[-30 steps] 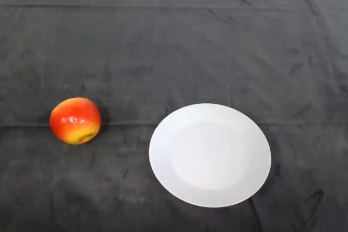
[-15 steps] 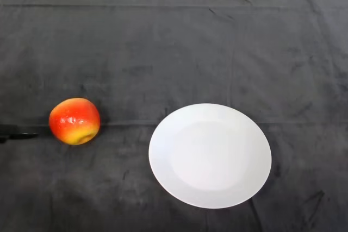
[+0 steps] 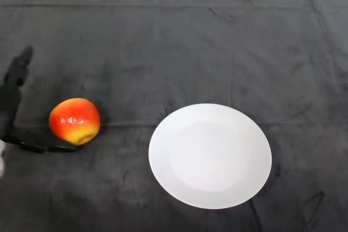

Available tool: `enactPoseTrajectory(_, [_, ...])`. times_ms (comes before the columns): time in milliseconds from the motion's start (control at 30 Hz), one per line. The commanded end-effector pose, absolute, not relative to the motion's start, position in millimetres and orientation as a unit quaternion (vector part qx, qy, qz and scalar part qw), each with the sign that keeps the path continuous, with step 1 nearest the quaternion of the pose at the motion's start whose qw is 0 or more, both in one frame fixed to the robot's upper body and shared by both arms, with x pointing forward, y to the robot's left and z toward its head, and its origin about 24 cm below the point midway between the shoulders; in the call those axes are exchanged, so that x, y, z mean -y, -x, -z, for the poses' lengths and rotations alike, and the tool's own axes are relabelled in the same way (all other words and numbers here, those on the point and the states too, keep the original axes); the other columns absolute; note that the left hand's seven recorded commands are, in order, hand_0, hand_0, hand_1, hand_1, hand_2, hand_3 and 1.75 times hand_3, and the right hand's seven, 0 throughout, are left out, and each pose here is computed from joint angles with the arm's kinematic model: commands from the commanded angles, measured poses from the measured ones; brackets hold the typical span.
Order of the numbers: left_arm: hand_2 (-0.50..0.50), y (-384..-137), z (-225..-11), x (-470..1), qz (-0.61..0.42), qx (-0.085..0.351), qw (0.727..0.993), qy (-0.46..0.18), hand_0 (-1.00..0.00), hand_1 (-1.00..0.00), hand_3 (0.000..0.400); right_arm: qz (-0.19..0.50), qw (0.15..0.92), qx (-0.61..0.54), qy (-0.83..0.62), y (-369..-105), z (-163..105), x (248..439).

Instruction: Move the apple to the plate

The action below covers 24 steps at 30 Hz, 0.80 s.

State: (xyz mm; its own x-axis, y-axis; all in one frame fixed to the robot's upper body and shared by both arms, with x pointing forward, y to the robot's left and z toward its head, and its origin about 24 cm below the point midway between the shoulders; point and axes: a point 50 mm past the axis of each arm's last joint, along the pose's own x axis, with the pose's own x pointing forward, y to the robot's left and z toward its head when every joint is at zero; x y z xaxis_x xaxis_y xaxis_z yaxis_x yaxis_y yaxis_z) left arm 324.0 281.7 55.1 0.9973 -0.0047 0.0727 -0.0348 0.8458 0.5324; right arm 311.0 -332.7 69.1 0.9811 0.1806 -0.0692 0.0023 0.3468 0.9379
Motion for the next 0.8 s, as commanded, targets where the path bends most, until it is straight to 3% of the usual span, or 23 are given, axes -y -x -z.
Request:
enactPoseTrajectory(33, [0.00, -340.2, -77.4, -262.2, 0.025, 0.085, 0.953, -0.290, 0.00, 0.00, 0.000, -0.057, 0.819, -0.062, -0.568, -311.6, -78.6, 339.2])
enactPoseTrajectory(467, [0.00, -344.6, -65.5, -227.5, 0.092, 0.078, 0.950, -0.289, 0.00, 0.00, 0.000, -0.057, 0.819, -0.062, -0.568, -311.6, -78.5, 339.2])
enactPoseTrajectory(800, [0.00, -343.7, -51.2, -220.0, 0.126, 0.033, 0.948, -0.291, 0.00, 0.00, 0.000, -0.056, 0.819, -0.062, -0.568, -311.6, -78.5, 339.2])
